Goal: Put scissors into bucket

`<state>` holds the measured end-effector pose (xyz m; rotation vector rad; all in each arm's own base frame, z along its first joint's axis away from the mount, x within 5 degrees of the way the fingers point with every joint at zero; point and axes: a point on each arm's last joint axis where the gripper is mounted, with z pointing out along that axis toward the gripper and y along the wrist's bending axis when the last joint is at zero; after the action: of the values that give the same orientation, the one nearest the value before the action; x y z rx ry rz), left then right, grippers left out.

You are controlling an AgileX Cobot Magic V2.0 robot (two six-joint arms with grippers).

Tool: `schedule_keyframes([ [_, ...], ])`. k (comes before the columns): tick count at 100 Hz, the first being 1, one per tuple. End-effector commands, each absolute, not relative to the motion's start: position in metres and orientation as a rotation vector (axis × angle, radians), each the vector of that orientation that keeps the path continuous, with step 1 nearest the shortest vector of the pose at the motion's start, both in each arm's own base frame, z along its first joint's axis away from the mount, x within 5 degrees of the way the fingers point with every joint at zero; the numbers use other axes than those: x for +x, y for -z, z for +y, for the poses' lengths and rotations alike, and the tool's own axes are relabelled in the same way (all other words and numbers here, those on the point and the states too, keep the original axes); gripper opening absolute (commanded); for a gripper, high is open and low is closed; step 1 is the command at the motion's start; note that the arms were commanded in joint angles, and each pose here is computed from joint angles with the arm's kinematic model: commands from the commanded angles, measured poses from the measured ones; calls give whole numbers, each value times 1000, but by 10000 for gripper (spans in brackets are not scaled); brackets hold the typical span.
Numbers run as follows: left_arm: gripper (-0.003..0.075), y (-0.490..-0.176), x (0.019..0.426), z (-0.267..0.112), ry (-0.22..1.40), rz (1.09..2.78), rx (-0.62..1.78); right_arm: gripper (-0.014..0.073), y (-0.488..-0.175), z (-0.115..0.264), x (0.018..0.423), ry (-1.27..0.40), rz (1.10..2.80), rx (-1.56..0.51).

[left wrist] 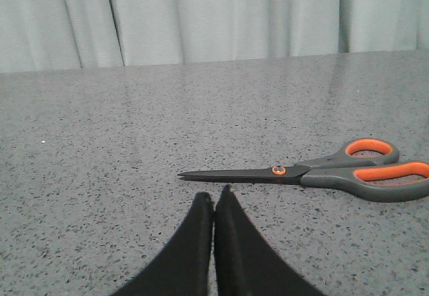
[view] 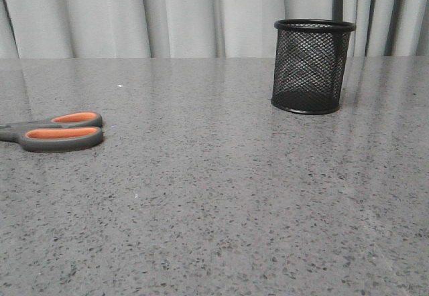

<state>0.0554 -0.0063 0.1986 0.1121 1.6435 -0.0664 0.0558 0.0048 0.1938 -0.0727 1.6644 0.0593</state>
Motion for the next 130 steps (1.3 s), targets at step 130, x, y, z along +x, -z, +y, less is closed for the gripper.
schedule_keyframes([
  [130,-21,-200,55,-6,75,1542,90,-66,-200,4,55,-54,1536,-62],
])
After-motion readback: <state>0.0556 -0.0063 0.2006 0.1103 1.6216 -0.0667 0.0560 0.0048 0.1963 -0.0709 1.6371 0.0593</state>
